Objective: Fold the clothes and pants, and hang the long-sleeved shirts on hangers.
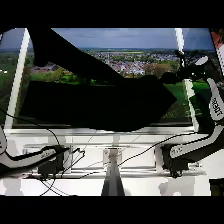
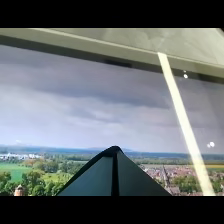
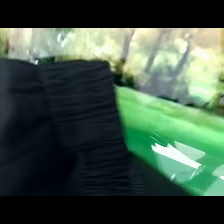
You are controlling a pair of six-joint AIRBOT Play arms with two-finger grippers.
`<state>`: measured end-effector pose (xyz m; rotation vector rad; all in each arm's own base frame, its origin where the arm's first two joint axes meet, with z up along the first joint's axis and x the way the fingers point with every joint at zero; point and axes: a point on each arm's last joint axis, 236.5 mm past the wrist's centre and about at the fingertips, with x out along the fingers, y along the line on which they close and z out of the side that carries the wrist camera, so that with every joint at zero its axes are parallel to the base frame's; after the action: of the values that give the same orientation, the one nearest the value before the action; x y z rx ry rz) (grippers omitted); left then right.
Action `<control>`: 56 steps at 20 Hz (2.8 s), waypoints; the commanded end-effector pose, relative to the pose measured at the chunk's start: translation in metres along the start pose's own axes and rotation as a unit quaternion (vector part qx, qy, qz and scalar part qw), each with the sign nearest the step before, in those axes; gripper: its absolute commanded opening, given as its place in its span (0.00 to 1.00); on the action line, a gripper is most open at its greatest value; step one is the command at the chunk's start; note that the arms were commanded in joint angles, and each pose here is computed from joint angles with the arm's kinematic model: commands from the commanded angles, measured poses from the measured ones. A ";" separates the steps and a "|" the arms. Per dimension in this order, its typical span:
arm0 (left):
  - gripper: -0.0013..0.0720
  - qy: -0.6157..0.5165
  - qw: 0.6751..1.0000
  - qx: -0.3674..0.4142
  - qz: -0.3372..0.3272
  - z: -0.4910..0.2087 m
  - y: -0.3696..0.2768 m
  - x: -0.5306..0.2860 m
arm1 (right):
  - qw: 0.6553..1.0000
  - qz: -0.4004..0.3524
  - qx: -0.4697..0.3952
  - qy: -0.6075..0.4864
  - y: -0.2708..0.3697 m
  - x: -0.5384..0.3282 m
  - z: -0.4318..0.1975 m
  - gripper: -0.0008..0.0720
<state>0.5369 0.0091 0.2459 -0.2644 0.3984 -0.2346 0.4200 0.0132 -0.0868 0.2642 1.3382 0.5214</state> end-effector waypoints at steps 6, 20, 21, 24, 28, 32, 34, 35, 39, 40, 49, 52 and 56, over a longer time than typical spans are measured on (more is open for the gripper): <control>0.03 0.012 1.000 -0.001 -0.005 -0.006 -0.001 0.002 | 0.997 0.047 -0.064 0.020 0.029 -0.016 -0.009 0.03; 0.03 0.017 1.000 -0.001 -0.007 -0.009 -0.002 0.002 | 0.996 0.013 -0.083 -0.013 0.003 -0.026 0.002 0.70; 0.03 0.018 1.000 -0.001 -0.008 -0.009 -0.003 0.002 | 0.998 0.009 -0.063 -0.016 -0.002 -0.022 0.004 0.70; 0.03 0.019 1.000 -0.001 -0.008 -0.009 -0.003 0.002 | 1.000 0.015 -0.027 -0.003 -0.008 -0.010 -0.001 0.70; 0.03 0.019 1.000 -0.001 -0.008 -0.009 -0.003 0.002 | 1.000 0.019 -0.018 0.002 -0.009 -0.007 -0.004 0.70; 0.03 0.019 1.000 -0.001 -0.008 -0.009 -0.003 0.002 | 0.999 0.032 0.002 0.021 -0.009 0.002 -0.012 0.70; 0.03 0.019 1.000 -0.001 -0.008 -0.010 -0.003 0.002 | 0.998 0.052 0.016 0.041 -0.004 0.008 -0.021 0.70; 0.03 0.019 1.000 -0.001 -0.008 -0.010 -0.003 0.002 | 0.996 0.069 0.020 0.050 0.002 0.010 -0.025 0.70; 0.03 0.024 1.000 -0.001 -0.011 -0.012 -0.004 0.002 | 0.982 0.151 0.019 0.111 0.044 0.014 -0.048 0.70; 0.03 0.026 1.000 -0.001 -0.011 -0.013 -0.005 0.001 | 0.979 0.162 0.010 0.123 0.052 0.014 -0.052 0.70; 0.03 0.015 1.000 0.001 -0.005 -0.005 -0.001 -0.006 | 0.979 0.164 -0.085 0.086 0.069 -0.019 -0.028 0.03; 0.03 -0.041 0.999 0.006 0.024 0.030 0.013 -0.035 | 0.990 0.099 -0.072 0.069 0.041 -0.057 -0.033 0.03; 0.03 -0.131 0.989 0.020 0.073 0.083 0.028 -0.093 | 0.998 0.056 -0.025 0.004 0.014 -0.114 -0.037 0.03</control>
<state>0.5095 0.0514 0.3036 -0.2424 0.2666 -0.1405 0.3732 -0.0034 -0.0111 0.2865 1.3580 0.7552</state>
